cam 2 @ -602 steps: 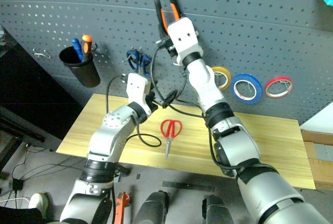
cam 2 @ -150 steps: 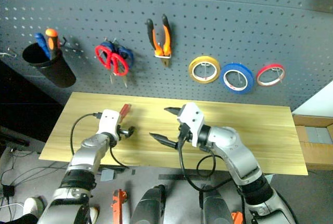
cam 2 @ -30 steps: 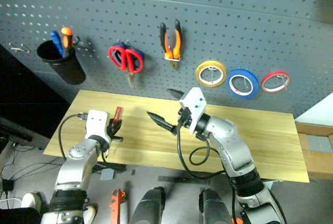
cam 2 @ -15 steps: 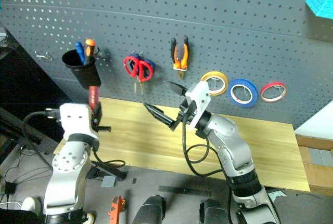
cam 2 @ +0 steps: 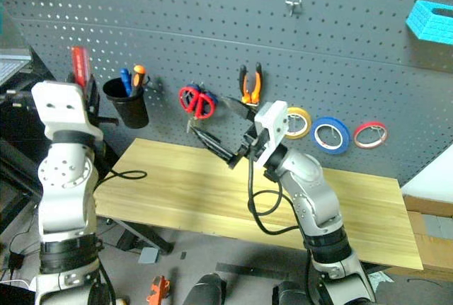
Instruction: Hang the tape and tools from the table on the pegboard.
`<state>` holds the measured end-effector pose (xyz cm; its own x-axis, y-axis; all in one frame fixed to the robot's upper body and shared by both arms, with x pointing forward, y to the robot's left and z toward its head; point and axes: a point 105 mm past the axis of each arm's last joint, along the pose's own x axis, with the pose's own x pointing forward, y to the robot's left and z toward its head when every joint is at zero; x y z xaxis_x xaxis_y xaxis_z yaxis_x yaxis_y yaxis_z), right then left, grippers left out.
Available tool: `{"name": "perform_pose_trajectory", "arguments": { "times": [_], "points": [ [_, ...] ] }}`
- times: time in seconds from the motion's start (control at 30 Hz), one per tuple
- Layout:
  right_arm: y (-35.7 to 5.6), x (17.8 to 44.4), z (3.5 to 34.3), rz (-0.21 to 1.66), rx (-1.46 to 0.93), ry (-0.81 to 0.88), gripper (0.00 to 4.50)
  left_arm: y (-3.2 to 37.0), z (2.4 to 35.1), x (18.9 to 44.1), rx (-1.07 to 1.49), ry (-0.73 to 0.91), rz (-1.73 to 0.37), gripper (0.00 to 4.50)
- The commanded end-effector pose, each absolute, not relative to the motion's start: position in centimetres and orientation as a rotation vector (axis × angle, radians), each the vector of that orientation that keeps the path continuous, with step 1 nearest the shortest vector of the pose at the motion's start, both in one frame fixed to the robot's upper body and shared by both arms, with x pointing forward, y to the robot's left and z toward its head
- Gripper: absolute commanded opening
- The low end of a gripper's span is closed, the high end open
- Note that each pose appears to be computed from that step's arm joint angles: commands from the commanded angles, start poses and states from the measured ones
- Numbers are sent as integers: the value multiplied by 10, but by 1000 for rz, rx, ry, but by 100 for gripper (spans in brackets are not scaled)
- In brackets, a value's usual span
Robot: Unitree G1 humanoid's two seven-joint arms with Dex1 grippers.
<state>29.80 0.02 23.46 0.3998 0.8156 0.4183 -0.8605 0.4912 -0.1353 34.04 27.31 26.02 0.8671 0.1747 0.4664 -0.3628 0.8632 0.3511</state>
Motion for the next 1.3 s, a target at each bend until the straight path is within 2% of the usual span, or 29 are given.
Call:
{"name": "perform_pose_trajectory", "arguments": {
  "times": [0.03, 0.77, 1.07, 1.3],
  "points": [
    [0, 293, 250, 1058, 99, -541, 450, 273, 280, 337, 457, -513, 293, 82],
    [-1, 298, 260, 1039, 94, -568, 450, 275, 340, 369, 365, -669, 315, 82],
    [0, 298, 261, 1036, 92, -565, 450, 270, 356, 384, 286, -725, 282, 82],
    [0, 300, 262, 1035, 93, -563, 450, 264, 350, 401, 232, -721, 249, 82]
  ]
}}
